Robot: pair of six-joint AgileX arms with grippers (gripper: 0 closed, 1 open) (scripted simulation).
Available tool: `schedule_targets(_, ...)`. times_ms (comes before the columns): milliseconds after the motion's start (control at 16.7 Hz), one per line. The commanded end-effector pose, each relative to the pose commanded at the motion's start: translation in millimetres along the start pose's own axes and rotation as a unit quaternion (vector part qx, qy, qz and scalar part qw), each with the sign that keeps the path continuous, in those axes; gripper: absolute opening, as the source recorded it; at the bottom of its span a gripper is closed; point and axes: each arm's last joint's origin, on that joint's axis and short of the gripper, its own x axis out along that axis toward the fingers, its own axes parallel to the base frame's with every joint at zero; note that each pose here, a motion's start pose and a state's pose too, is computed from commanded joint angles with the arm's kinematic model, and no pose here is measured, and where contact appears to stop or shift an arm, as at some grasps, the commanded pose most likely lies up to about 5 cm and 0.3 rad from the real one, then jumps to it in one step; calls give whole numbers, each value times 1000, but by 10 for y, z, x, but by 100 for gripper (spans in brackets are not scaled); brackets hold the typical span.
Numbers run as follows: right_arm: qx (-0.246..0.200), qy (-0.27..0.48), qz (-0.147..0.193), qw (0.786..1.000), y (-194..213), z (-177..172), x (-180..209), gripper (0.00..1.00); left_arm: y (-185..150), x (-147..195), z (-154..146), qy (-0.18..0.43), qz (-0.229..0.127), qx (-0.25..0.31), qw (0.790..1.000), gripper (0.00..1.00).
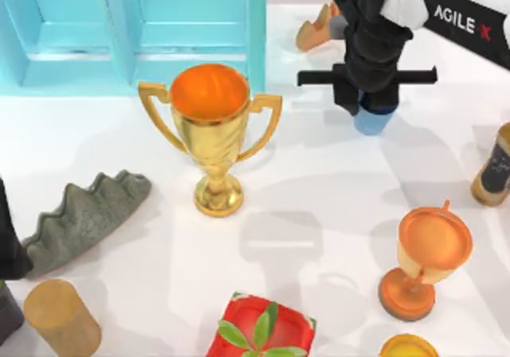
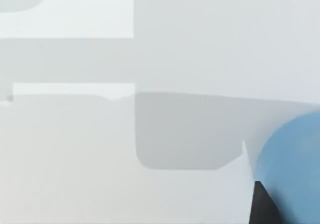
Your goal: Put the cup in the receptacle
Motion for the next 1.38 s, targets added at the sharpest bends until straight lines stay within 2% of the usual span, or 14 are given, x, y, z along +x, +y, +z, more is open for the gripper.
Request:
schedule_targets(300, -6, -5, 3, 1000, -2, 1, -54, 0, 0, 0, 0, 0, 0, 0, 1000, 100)
schedule_targets(480, -34, -35, 17, 999, -194, 57, -385, 0, 0, 0, 0, 0, 0, 0, 1000, 100)
schedule_targets(600, -49, -49, 16, 997, -549, 84, -655, 0, 0, 0, 0, 0, 0, 0, 1000, 100)
schedule_targets(780, -52, -37, -3, 998, -1414, -20, -1014, 0, 0, 0, 0, 0, 0, 0, 1000, 100)
schedule_targets(1020, -25, 25, -21, 999, -2545, -571, -1404, 0, 0, 0, 0, 0, 0, 0, 1000, 100)
schedule_targets(1200, -6, 66, -13, 998, -2972, -1036, -1624, 0, 0, 0, 0, 0, 0, 0, 1000, 100)
schedule_targets(1380, -1, 83, -4, 997, -3080, -1235, -1702, 0, 0, 0, 0, 0, 0, 0, 1000, 100)
